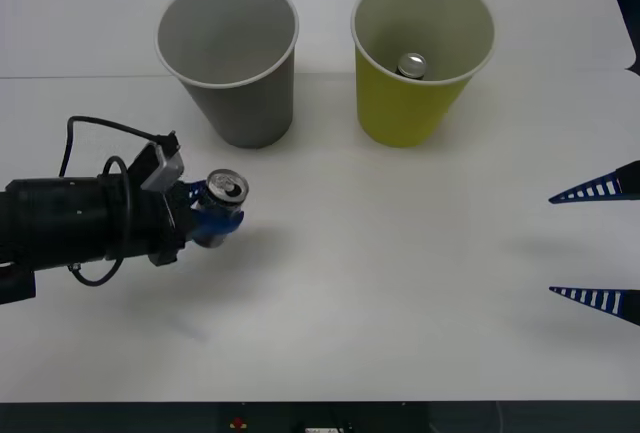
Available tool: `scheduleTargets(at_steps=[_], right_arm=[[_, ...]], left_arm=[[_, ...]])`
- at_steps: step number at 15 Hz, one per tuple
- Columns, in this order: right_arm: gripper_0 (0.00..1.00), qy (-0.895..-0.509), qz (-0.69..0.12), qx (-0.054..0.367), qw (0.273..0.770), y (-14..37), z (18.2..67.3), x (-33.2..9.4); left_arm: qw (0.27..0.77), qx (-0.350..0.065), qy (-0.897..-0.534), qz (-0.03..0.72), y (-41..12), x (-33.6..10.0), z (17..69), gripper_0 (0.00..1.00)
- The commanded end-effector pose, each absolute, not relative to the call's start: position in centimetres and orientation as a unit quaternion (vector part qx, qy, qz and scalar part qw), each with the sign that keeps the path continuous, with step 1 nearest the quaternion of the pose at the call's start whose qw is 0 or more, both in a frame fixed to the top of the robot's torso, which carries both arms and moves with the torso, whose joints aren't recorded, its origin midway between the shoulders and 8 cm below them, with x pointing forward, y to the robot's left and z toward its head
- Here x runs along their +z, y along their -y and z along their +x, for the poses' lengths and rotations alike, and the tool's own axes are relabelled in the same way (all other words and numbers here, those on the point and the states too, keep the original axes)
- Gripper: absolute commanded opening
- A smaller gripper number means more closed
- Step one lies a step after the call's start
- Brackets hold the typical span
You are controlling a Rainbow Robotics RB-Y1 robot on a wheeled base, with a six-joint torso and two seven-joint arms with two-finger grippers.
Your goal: Put the can into the green bin and the plastic bottle into the gray bin
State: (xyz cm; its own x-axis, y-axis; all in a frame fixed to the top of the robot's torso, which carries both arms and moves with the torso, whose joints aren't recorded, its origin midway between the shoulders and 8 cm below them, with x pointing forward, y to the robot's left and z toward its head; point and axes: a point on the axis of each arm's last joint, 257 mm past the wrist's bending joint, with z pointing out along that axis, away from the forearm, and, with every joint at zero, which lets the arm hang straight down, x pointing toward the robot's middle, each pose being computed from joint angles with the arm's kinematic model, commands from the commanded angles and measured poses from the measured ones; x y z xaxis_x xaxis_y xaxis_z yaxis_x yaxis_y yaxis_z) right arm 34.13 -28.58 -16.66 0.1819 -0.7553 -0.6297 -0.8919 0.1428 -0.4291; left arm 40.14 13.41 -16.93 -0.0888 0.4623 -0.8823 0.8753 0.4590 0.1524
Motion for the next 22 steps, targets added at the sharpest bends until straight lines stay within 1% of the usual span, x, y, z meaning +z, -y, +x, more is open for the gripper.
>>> scheduleTargets(at_steps=[1,5,6,8,10,17,22], right_arm=[[1.00,-0.634,-0.649,0.083,0.411,28.6,34.1,-16.7],[1.00,-0.634,-0.649,0.083,0.411,28.6,34.1,-16.7],[1.00,-0.634,-0.649,0.083,0.411,28.6,34.1,-16.7],[1.00,-0.634,-0.649,0.083,0.411,28.6,34.1,-16.7],[1.00,-0.634,-0.649,0.083,0.411,28.6,34.1,-16.7],[1.00,-0.634,-0.649,0.083,0.411,28.6,34.1,-16.7],[1.00,-0.634,-0.649,0.083,0.411,28.6,34.1,-16.7]], left_arm=[[0.467,-0.219,-0.730,0.448,-12.5,-15.0,39.3,0.00],[0.430,-0.222,-0.765,0.425,-10.0,-12.1,38.6,0.00],[0.422,-0.228,-0.769,0.423,-9.2,-11.2,38.7,0.00],[0.410,-0.221,-0.772,0.432,-7.7,-9.9,39.0,0.00],[0.413,-0.209,-0.763,0.452,-5.8,-8.7,39.7,0.00],[0.397,-0.211,-0.744,0.494,1.5,-4.2,45.1,0.00],[0.387,-0.174,-0.744,0.516,6.0,-1.3,48.4,0.00]])
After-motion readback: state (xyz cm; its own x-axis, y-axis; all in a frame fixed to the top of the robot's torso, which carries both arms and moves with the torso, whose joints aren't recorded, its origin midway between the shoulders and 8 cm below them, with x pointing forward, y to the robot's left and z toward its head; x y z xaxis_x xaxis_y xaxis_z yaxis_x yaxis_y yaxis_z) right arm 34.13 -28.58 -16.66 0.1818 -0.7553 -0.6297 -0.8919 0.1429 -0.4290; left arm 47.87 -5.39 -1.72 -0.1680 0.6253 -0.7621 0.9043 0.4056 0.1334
